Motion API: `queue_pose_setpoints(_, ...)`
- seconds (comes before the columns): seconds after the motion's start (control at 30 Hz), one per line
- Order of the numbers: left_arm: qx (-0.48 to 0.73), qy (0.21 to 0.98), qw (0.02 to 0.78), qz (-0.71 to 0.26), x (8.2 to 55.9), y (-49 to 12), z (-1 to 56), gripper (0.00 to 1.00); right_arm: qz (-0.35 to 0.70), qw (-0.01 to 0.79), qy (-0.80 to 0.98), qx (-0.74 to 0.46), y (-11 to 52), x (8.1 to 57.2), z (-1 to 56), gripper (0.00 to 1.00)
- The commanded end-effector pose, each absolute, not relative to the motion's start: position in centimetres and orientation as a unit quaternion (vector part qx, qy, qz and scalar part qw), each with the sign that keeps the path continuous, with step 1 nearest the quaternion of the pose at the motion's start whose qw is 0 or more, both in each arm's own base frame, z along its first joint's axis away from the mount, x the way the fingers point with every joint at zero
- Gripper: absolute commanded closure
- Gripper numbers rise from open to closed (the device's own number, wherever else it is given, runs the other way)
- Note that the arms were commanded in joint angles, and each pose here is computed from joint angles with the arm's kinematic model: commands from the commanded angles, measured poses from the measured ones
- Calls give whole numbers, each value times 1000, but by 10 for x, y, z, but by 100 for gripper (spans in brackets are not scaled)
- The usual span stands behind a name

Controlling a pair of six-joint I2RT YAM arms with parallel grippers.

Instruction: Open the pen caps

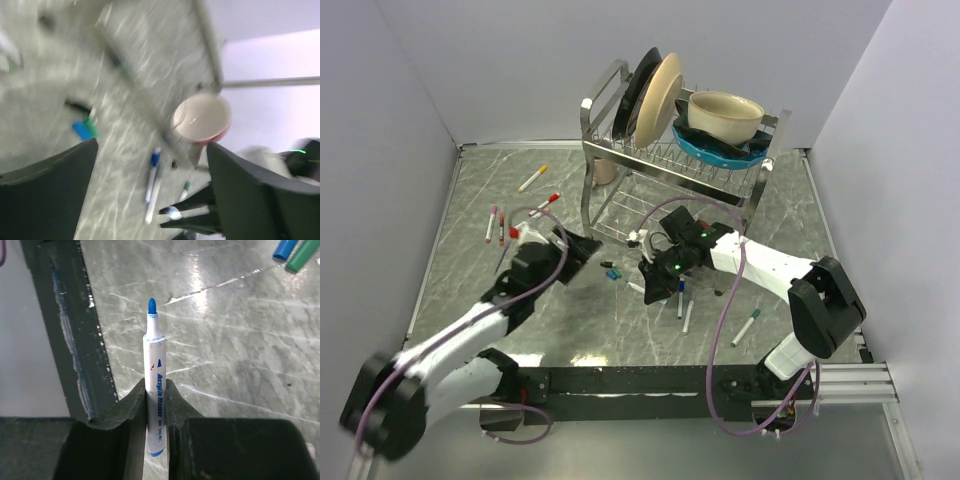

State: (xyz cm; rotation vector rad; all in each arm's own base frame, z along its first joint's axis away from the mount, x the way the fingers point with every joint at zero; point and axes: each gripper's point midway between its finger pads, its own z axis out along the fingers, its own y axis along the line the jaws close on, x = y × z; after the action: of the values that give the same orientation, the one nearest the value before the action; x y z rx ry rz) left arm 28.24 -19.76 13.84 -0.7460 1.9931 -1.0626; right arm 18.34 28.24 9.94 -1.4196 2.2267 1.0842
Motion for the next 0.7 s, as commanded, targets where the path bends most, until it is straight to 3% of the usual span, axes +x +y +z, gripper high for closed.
queue_pose_setpoints(0.0,-240,751,512,-340,281,-140,218,0,336,191,771,-506,285,199,105,100)
queue_pose_setpoints(0.13,-170,738,606,-245,263,-97,274,1,263,217,757,-557,310,206,103,99)
queue_pose_setpoints(0.2,-159,725,635,-213,256,-81,299,1,227,192,751,-590,324,200,87,98)
queue_pose_setpoints(0.37,-182,735,649,-76,240,-27,276,1,193,178,735,-626,383,216,89,94)
queue_pose_setpoints(0.4,-215,708,670,-62,231,-9,286,0,189,180,733,-628,392,220,90,94)
queue_pose_setpoints(0.67,-303,589,744,-95,180,37,327,1,114,256,721,-633,472,278,92,91)
